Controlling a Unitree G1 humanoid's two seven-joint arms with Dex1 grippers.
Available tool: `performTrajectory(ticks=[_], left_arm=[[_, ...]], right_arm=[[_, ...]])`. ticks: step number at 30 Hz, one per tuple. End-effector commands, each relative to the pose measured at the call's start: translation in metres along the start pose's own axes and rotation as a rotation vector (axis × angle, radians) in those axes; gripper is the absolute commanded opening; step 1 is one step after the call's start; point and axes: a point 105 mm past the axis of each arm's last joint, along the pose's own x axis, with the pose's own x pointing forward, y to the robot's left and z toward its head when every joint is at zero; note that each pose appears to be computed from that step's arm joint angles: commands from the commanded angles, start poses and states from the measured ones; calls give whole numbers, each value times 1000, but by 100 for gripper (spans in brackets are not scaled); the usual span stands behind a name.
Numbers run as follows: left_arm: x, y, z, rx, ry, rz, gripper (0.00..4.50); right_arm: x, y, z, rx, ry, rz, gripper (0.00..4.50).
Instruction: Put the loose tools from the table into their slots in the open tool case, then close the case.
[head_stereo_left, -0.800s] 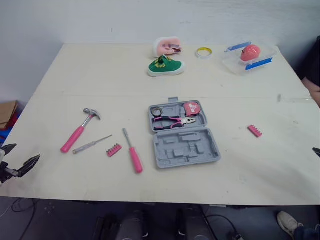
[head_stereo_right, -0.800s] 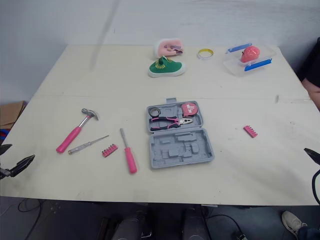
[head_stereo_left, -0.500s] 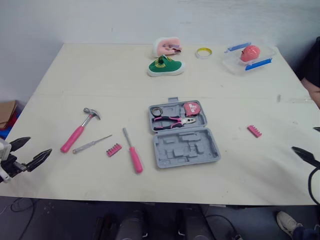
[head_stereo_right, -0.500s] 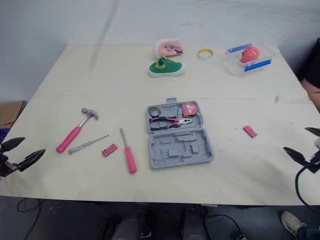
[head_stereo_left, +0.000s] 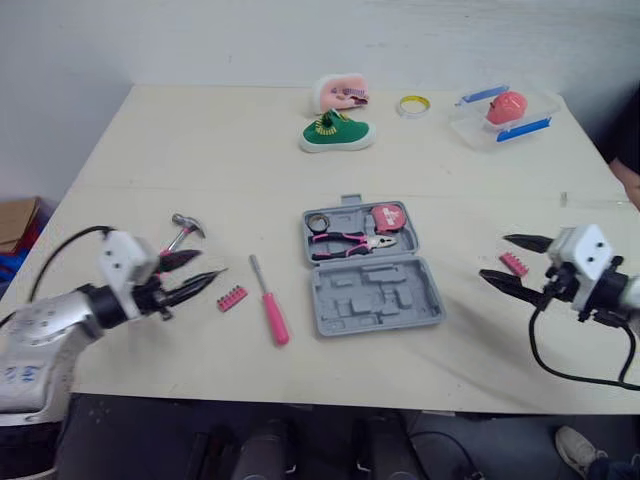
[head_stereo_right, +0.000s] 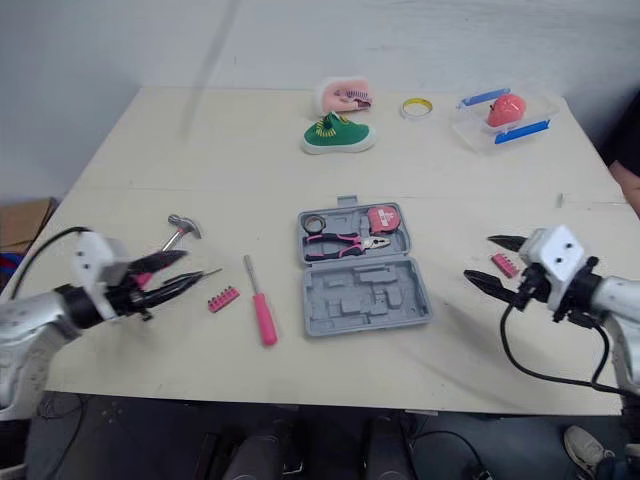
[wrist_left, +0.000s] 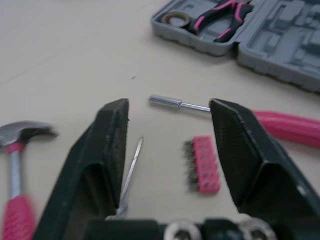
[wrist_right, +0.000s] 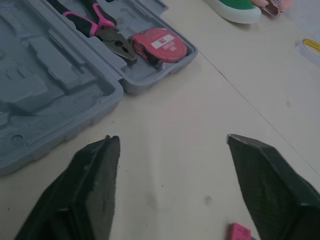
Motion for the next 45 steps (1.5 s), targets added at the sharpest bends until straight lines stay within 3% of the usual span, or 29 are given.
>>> performTrajectory(ticks=[1,2,4,5,11,21,30,39,45], left_arm=[[25,-14,6,-14,12,-17,47],[32,-16,4,-22,22,-12,8],[43,-22,1,-27,44,-24,0],[47,-27,0,-26,54,-37,0],[73,-37,-13,15,130,-91,0],[117,-51,-19,-10,160,-105,0],[132,-45,-21,-2,164,-76,0],[143,-54,-18,38,138,-138,0],[137,-71,-17,79,130,-263,0]], right_arm=[[15,-2,1,-19,22,-8,163],[20,-1,-1,-15,30,3,126],[28,0,-4,-41,53,24,25],[32,1,-6,-64,67,32,11],[59,7,-13,-105,87,80,11],[94,7,-18,-124,86,90,11],[109,15,-18,-122,74,149,11],[95,29,-12,-118,31,244,11],[68,43,-11,-101,31,293,11]])
